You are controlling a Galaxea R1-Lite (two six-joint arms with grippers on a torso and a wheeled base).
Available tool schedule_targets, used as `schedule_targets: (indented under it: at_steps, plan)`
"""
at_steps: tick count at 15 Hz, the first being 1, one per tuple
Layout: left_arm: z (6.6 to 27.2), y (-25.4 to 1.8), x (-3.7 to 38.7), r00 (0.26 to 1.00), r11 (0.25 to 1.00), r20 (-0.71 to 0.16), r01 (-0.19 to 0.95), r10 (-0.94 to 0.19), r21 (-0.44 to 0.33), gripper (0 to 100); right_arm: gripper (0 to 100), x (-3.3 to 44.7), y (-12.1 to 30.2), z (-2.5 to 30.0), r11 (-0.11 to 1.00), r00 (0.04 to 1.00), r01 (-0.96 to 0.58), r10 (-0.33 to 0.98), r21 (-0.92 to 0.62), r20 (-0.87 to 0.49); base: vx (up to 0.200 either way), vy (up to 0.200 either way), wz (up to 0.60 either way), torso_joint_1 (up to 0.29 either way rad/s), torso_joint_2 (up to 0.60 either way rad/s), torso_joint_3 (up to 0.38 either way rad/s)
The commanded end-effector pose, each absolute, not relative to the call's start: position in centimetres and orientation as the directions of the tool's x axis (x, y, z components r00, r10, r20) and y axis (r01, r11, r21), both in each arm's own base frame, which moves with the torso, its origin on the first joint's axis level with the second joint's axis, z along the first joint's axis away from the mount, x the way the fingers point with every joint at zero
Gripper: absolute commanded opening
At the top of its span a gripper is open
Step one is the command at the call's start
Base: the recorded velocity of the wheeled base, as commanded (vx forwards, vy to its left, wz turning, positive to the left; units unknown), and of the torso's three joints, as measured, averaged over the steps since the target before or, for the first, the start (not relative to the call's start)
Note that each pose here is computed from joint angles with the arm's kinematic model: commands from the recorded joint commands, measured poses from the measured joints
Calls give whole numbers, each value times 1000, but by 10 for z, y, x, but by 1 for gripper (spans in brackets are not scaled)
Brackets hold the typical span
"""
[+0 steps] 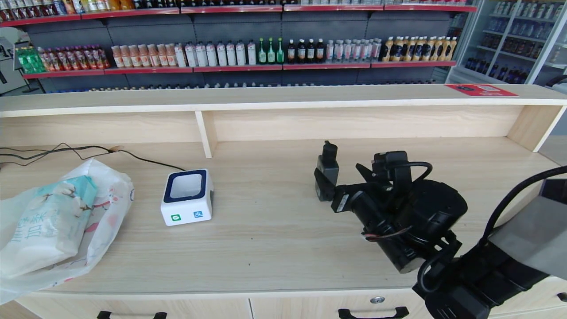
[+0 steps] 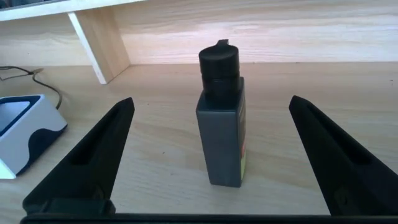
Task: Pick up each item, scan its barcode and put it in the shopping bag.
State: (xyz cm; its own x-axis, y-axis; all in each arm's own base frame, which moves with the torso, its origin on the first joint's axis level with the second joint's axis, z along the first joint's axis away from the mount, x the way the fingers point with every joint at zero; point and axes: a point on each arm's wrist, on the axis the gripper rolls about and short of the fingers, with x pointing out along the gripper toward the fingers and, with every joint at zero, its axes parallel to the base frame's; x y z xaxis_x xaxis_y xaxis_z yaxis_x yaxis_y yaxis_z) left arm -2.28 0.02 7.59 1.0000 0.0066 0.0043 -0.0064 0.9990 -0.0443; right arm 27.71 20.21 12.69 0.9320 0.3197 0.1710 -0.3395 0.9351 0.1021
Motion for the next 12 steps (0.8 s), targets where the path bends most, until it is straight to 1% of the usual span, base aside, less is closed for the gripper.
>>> schedule_targets:
  at_steps: [1, 3, 6, 9, 12]
  plan:
    - [76, 0, -23, 1000, 999, 5, -6, 6, -45, 100, 100, 283, 207, 113, 938, 937, -333, 319, 93, 139, 0, 0, 0, 0, 0, 0]
    - [76, 0, -23, 1000, 999, 5, -7, 8, -45, 100, 100, 289, 207, 105, 945, 945, -314, 303, 87, 122, 0, 0, 0, 0, 0, 0]
    - [76, 0, -23, 1000, 999, 5, -7, 8, -45, 100, 100, 302, 214, 104, 951, 948, -298, 283, 85, 148, 0, 0, 0, 0, 0, 0]
    - [76, 0, -23, 1000, 999, 5, -6, 6, -45, 100, 100, 306, 217, 90, 952, 951, -296, 286, 82, 118, 0, 0, 0, 0, 0, 0]
    - [76, 0, -23, 1000, 999, 5, -7, 8, -45, 100, 100, 314, 222, 89, 951, 950, -296, 283, 89, 135, 0, 0, 0, 0, 0, 0]
